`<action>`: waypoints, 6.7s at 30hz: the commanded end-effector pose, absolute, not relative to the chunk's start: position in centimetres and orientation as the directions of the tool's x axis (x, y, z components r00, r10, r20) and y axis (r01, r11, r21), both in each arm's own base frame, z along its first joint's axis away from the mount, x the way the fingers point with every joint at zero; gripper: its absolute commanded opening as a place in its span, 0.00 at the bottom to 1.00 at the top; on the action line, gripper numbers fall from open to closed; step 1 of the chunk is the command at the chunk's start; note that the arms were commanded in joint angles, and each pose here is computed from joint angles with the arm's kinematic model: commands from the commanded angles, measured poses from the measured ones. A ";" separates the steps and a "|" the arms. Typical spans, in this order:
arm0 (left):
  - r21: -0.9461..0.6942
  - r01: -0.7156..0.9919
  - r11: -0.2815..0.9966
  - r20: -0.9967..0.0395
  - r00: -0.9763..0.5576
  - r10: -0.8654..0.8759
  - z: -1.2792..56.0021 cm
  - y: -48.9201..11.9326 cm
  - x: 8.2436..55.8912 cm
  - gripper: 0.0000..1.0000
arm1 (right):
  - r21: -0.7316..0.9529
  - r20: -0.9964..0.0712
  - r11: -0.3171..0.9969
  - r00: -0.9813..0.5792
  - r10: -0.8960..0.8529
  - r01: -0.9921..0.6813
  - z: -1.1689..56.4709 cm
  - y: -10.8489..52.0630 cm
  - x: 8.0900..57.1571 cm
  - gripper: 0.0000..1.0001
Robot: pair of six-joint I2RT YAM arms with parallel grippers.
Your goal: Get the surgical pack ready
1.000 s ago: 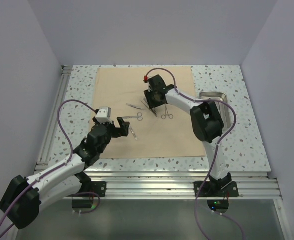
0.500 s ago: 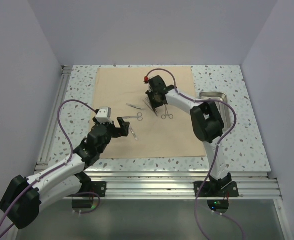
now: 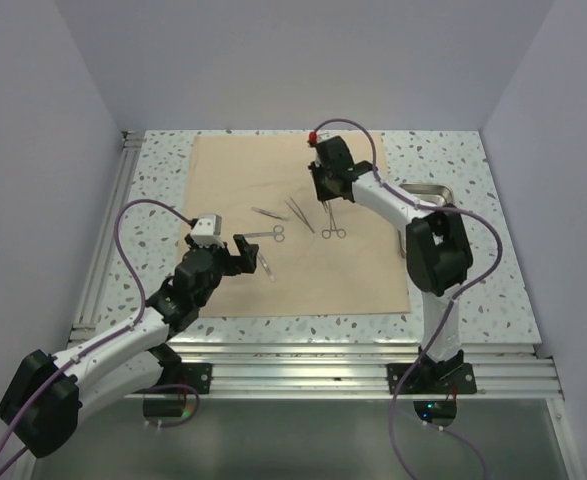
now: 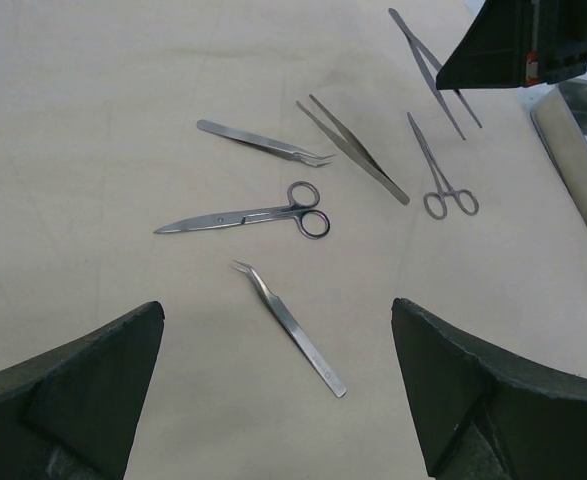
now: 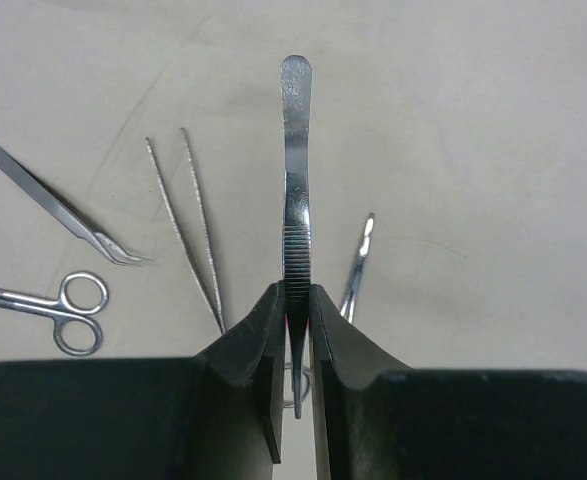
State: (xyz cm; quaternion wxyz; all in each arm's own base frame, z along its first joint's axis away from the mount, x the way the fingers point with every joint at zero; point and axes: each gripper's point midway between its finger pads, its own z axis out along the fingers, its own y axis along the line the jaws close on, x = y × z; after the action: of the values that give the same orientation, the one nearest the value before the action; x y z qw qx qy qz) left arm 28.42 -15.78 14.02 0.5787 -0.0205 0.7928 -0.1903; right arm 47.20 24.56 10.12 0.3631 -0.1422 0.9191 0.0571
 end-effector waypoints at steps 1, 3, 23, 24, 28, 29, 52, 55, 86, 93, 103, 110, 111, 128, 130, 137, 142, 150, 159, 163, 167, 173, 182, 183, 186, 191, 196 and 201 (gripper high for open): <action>-0.329 0.204 0.922 -0.920 -0.290 -0.264 15.5 -16.1 29.0 1.00 | 0.042 -0.747 0.982 -0.659 -0.091 -0.184 14.7 19.4 48.3 0.09; -0.329 0.206 0.922 -0.920 -0.291 -0.264 15.5 -16.1 29.0 1.00 | 0.057 -0.755 0.985 -0.653 -0.063 -0.162 15.5 17.4 48.3 0.09; -0.351 0.240 0.905 -0.912 -0.305 -0.273 15.5 -16.9 28.8 1.00 | 0.025 -0.605 0.974 -0.772 0.194 0.225 8.0 -2.6 41.7 0.04; -0.352 0.242 0.904 -0.912 -0.305 -0.273 15.6 -16.9 28.8 1.00 | 0.024 -0.598 0.974 -0.778 0.194 0.225 7.8 -2.6 41.6 0.04; -0.350 0.241 0.905 -0.912 -0.307 -0.272 15.5 -16.9 28.7 1.00 | -0.003 -0.561 0.973 -0.806 0.190 0.232 6.6 -2.9 41.7 0.17; -0.350 0.238 0.906 -0.912 -0.306 -0.272 15.5 -16.8 28.8 1.00 | -0.004 -0.557 0.971 -0.807 0.195 0.237 6.4 -2.9 41.7 0.25; -0.334 0.216 0.918 -0.917 -0.299 -0.263 15.3 -16.3 28.9 1.00 | 0.007 -0.701 0.933 -0.667 -0.252 -0.360 11.8 21.9 43.6 0.56; -0.332 0.215 0.918 -0.917 -0.301 -0.261 15.1 -16.3 28.9 1.00 | -0.006 -0.685 0.907 -0.659 -0.312 -0.422 10.4 24.8 44.0 0.56; -0.331 0.217 0.918 -0.919 -0.297 -0.261 15.4 -16.3 28.9 1.00 | 0.017 -0.685 0.860 -0.632 -0.362 -0.511 8.5 28.9 44.7 0.01; -0.335 0.220 0.916 -0.918 -0.293 -0.266 15.6 -16.3 28.8 1.00 | 0.046 -0.760 0.924 -0.614 -0.215 -0.380 14.5 21.3 45.7 0.01; -0.340 0.226 0.913 -0.917 -0.296 -0.268 15.6 -16.4 28.6 1.00 | 0.082 -0.728 0.996 -0.684 0.049 -0.017 14.7 5.1 44.4 0.00; -0.344 0.231 0.910 -0.915 -0.300 -0.269 15.5 -16.5 28.6 1.00 | 0.014 -0.697 0.980 -0.700 0.153 0.200 11.9 -1.4 42.6 0.00; -0.344 0.230 0.910 -0.914 -0.305 -0.268 15.4 -16.5 28.6 1.00 | 0.005 -0.681 0.977 -0.715 0.158 0.211 10.9 -1.7 42.2 0.00; -0.345 0.231 0.910 -0.914 -0.303 -0.270 15.4 -16.5 28.6 1.00 | -0.057 -0.615 0.949 -0.759 0.212 0.311 7.5 -4.7 41.6 0.39; -0.345 0.230 0.910 -0.914 -0.302 -0.270 15.4 -16.5 28.6 1.00 | -0.045 -0.634 0.952 -0.745 0.207 0.303 8.7 -4.5 41.8 0.45; -0.342 0.221 0.913 -0.915 -0.301 -0.270 15.4 -16.4 28.7 1.00 | 0.048 -0.744 0.992 -0.659 0.111 0.113 13.5 2.0 42.9 0.55; -0.340 0.222 0.914 -0.915 -0.300 -0.268 15.4 -16.4 28.8 1.00 | 0.073 -0.726 0.989 -0.686 -0.035 -0.129 14.1 12.5 43.5 0.60; -0.339 0.201 0.919 -0.915 -0.295 -0.273 15.3 -15.9 28.7 1.00 | 0.021 -0.724 0.872 -0.609 -0.324 -0.489 13.0 26.3 44.4 0.65; -0.346 0.146 0.927 -0.913 -0.282 -0.296 15.3 -15.0 29.0 1.00 | 0.001 -0.684 0.653 -0.477 -0.552 -0.758 9.1 34.2 44.6 0.65; -0.342 0.136 0.930 -0.913 -0.281 -0.295 15.2 -14.8 29.0 1.00 | -0.019 -0.658 0.620 -0.457 -0.598 -0.784 7.4 35.2 45.1 0.66; -0.338 0.132 0.932 -0.915 -0.279 -0.292 15.2 -14.7 29.0 1.00 | -0.028 -0.634 0.592 -0.443 -0.634 -0.806 6.5 36.2 45.4 0.62; -0.338 0.133 0.932 -0.915 -0.280 -0.292 15.2 -14.7 29.0 1.00 | -0.041 -0.594 0.567 -0.436 -0.676 -0.822 4.4 36.8 45.1 0.56; -0.337 0.141 0.931 -0.915 -0.283 -0.288 15.2 -14.9 29.0 1.00 | -0.047 -0.614 0.572 -0.428 -0.663 -0.819 4.6 37.2 45.3 0.13; -0.336 0.139 0.932 -0.915 -0.283 -0.288 15.2 -14.8 29.0 1.00 | -0.046 -0.627 0.571 -0.421 -0.655 -0.820 5.3 37.3 45.2 0.13; -0.334 0.142 0.932 -0.916 -0.283 -0.285 15.2 -14.9 29.0 1.00 | -0.045 -0.679 0.573 -0.396 -0.618 -0.818 7.8 37.8 45.1 0.11; -0.336 0.146 0.930 -0.915 -0.286 -0.285 15.2 -15.0 29.0 1.00 | -0.054 -0.764 0.633 -0.376 -0.524 -0.772 12.5 36.5 46.0 0.09; -0.340 0.157 0.927 -0.914 -0.289 -0.286 15.3 -15.2 28.9 1.00 | -0.035 -0.815 0.760 -0.422 -0.397 -0.649 16.6 31.2 47.0 0.09; -0.346 0.171 0.923 -0.912 -0.293 -0.287 15.3 -15.4 28.8 1.00 | 0.011 -0.835 0.888 -0.493 -0.245 -0.460 18.3 20.7 47.0 0.08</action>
State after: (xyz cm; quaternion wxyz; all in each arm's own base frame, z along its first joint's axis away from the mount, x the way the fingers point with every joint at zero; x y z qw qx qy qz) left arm 28.54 -15.17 14.08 0.5831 -0.0310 0.7921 -0.1781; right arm 45.59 26.61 14.69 0.4059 -0.2947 0.8546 0.1345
